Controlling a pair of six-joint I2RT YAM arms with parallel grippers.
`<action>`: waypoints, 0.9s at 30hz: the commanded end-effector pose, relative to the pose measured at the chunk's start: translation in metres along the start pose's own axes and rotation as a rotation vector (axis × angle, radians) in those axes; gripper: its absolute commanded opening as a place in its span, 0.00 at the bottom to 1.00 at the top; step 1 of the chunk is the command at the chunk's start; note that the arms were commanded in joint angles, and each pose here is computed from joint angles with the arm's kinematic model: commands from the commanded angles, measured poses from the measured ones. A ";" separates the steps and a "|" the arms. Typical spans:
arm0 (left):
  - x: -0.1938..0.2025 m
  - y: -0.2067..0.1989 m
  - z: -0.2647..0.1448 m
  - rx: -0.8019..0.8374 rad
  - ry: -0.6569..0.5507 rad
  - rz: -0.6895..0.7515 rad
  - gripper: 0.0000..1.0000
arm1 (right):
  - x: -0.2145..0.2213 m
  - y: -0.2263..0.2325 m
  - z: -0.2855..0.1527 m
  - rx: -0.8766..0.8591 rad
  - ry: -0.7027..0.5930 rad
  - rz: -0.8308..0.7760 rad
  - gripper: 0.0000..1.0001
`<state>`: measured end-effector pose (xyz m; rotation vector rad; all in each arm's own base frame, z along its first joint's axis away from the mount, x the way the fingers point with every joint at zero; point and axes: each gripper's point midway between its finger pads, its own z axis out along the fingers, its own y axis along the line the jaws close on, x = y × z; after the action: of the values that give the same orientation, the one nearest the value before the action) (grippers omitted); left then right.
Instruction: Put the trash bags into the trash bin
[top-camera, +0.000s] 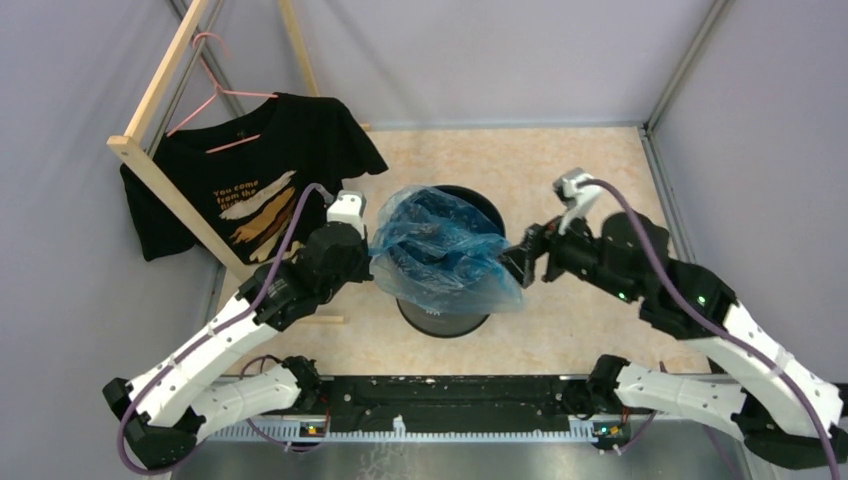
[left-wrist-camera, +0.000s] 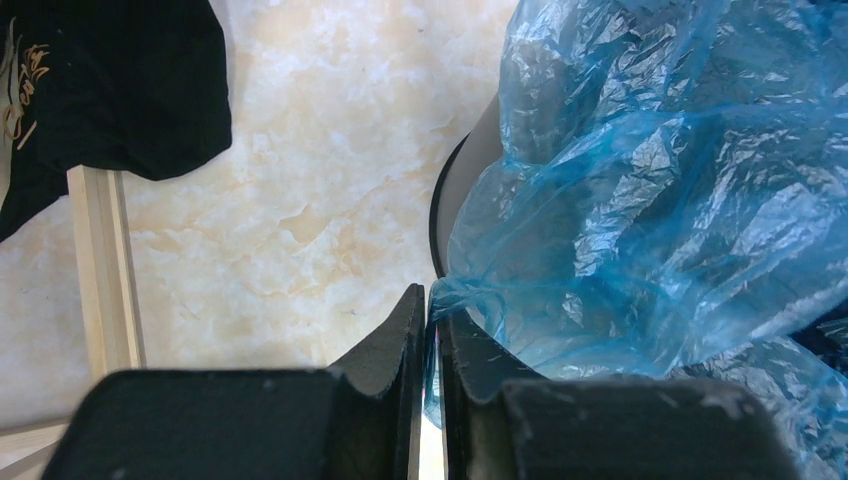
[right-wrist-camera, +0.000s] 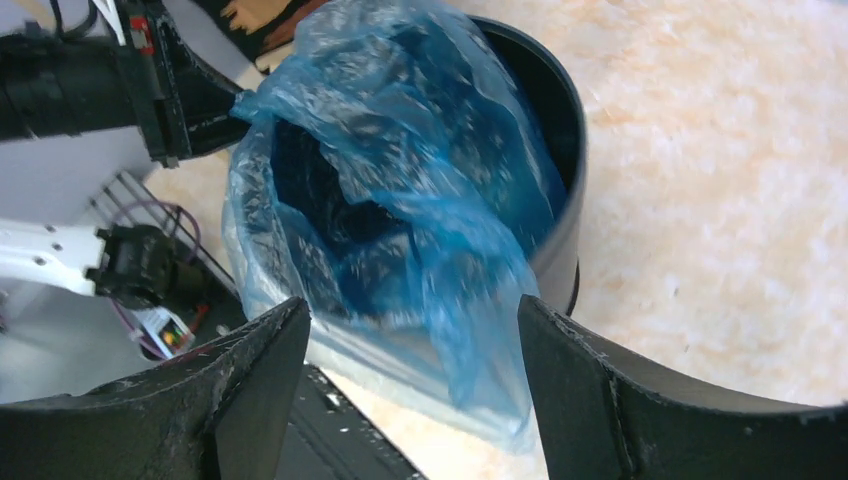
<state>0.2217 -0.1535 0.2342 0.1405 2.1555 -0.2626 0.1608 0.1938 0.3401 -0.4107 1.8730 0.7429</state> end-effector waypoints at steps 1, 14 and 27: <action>-0.019 0.001 -0.009 0.014 -0.077 -0.023 0.15 | -0.011 0.028 0.037 -0.132 0.092 -0.306 0.76; -0.020 0.002 -0.009 0.018 -0.090 -0.002 0.15 | 0.024 0.022 0.113 -0.045 0.313 -0.774 0.71; -0.019 0.005 -0.011 0.011 -0.096 0.004 0.16 | -0.004 0.004 0.146 0.197 0.151 -0.708 0.00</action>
<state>0.2194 -0.1476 0.2465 0.1544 2.1067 -0.2724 0.2465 0.2910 0.2634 -1.2008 1.8114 0.0392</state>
